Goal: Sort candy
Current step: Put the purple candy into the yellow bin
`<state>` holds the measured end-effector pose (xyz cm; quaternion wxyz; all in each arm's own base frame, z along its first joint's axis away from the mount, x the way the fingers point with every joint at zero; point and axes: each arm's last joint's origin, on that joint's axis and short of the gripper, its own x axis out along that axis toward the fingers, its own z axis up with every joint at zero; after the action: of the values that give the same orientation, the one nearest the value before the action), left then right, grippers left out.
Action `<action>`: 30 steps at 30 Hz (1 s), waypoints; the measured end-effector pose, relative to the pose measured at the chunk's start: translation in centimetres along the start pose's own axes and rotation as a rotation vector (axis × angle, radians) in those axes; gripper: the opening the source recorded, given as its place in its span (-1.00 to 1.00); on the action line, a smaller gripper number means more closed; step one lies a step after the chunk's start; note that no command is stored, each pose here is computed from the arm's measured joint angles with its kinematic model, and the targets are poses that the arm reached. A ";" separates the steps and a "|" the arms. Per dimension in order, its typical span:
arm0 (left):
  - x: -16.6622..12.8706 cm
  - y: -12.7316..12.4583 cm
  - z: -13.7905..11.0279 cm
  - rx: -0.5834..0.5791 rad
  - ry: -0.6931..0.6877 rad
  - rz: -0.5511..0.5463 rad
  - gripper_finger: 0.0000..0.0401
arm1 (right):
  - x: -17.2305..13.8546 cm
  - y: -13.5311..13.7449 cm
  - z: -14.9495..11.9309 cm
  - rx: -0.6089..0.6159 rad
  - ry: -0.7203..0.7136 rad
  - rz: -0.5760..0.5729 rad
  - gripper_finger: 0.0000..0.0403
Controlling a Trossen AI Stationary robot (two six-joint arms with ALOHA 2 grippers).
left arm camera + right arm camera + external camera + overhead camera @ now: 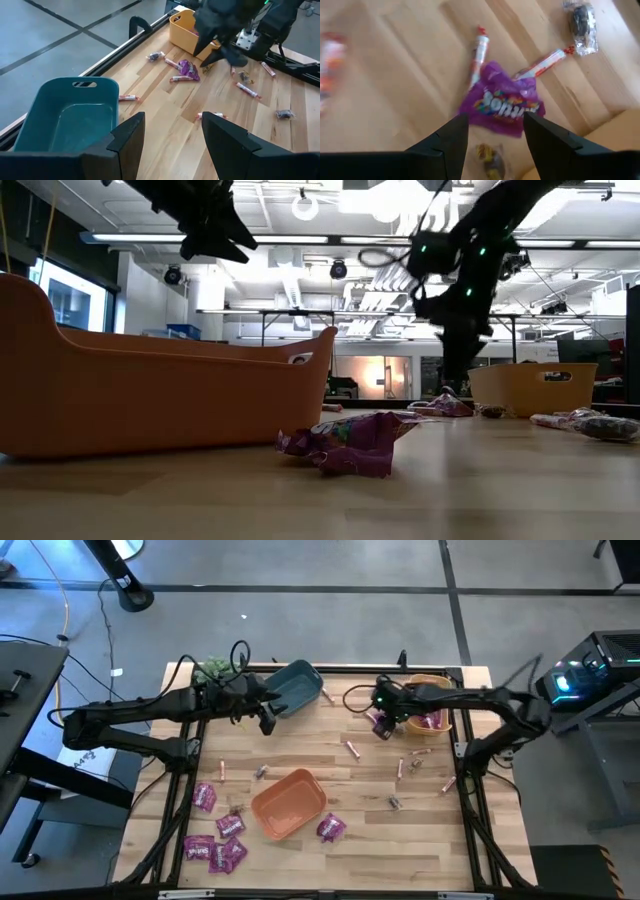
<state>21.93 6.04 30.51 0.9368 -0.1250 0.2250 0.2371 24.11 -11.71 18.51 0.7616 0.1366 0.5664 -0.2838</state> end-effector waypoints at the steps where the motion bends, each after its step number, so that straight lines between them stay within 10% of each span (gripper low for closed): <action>1: 0.0 0.0 0.0 0.000 0.000 0.000 -0.06 | 0.6 0.1 0.1 -0.009 0.007 -0.016 -0.08; 11: 0.0 0.1 0.0 0.000 -0.006 0.028 -0.06 | 4.8 0.5 0.2 -0.010 0.101 -0.149 -0.10; 16: 0.0 0.1 0.0 -0.001 -0.007 0.032 -0.06 | 4.4 0.9 0.0 0.007 0.094 -0.137 -0.62; 19: 0.0 0.1 0.0 0.011 -0.008 0.032 -0.06 | 2.2 1.0 0.1 0.009 0.064 -0.108 -0.92; 30: 0.0 0.1 0.0 0.037 -0.003 0.025 -0.06 | -9.8 -2.2 0.2 0.244 -0.127 -0.324 -0.99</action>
<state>21.88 6.13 30.50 0.9362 -0.1046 0.2296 0.2447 21.05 -10.89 28.10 0.7180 0.1167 0.4933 -0.4770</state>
